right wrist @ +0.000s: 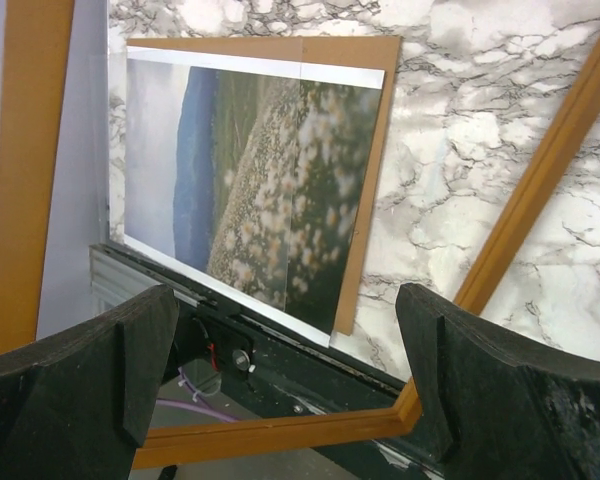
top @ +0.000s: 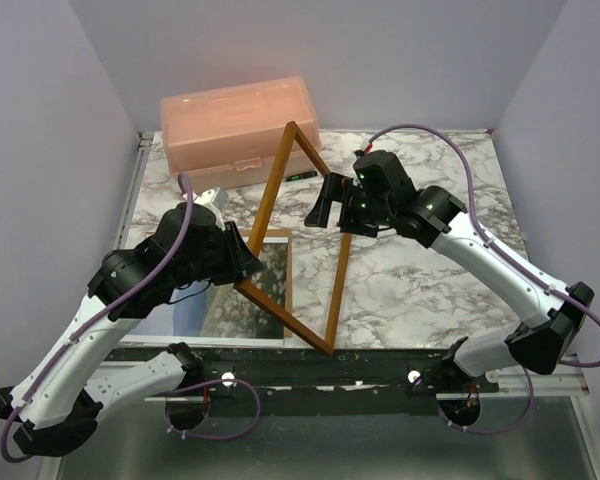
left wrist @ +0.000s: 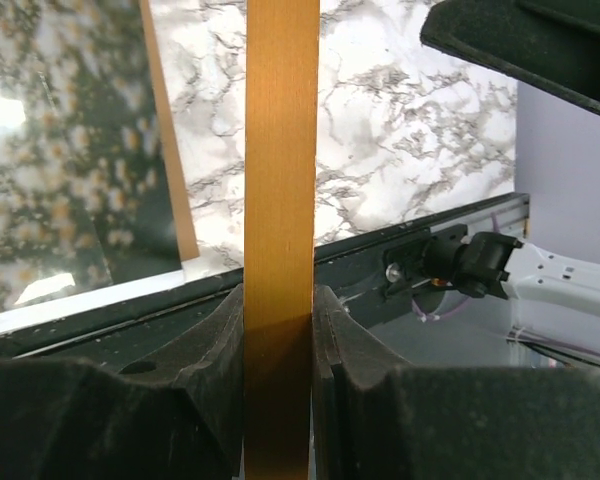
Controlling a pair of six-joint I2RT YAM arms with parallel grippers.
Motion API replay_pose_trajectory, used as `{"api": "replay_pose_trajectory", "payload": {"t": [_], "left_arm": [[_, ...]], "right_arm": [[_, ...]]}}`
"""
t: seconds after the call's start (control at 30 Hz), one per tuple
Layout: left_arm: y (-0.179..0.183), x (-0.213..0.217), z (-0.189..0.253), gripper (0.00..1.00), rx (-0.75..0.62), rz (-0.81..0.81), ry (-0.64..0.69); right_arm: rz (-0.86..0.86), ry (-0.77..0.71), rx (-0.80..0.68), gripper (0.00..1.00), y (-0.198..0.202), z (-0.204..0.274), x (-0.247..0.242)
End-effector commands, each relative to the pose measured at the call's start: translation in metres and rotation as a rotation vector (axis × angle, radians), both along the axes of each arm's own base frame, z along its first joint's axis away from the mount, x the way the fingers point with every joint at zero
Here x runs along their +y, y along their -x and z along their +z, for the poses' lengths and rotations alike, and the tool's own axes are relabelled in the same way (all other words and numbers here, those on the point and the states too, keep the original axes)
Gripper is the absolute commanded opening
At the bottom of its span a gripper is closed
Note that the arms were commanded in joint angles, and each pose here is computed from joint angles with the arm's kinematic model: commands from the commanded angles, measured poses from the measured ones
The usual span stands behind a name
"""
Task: Put the photo into the frame
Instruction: Turn over the photo frame at the center of the board.
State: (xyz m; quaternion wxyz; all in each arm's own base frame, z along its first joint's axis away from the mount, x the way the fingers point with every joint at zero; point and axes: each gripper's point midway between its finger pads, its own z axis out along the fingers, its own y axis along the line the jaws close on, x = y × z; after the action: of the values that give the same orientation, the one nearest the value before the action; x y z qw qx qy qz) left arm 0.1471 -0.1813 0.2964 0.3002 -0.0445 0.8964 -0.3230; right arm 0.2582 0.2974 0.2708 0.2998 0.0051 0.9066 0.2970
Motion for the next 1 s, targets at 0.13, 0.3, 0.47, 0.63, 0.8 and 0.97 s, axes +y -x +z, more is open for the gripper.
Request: {"api": "replay_pose_trajectory", "payload": {"t": [0.13,0.3,0.47,0.63,0.8,0.97], "left_arm": [[-0.011,0.033,0.011,0.0,-0.103,0.117,-0.174],[-0.013,0.039,0.018,0.0,-0.144,0.136,-0.227],[-0.016,0.031,0.021,0.0,-0.167,0.112,-0.262],[-0.015,0.014,0.021,0.0,-0.167,0.074,-0.285],[-0.013,-0.004,0.021,0.0,-0.159,0.059,-0.331],[-0.009,-0.022,0.018,0.0,-0.143,0.035,-0.405]], "right_arm": [[-0.03,0.028,-0.017,1.0,-0.001,0.002,-0.014],[-0.037,0.023,-0.015,1.0,-0.002,0.001,-0.017],[-0.047,0.008,-0.011,1.0,-0.006,0.003,-0.021],[-0.061,0.002,-0.013,1.0,-0.007,0.005,-0.03],[-0.053,-0.026,-0.011,1.0,-0.005,0.011,-0.036],[-0.078,-0.042,-0.031,1.0,-0.004,0.021,-0.049]]}}
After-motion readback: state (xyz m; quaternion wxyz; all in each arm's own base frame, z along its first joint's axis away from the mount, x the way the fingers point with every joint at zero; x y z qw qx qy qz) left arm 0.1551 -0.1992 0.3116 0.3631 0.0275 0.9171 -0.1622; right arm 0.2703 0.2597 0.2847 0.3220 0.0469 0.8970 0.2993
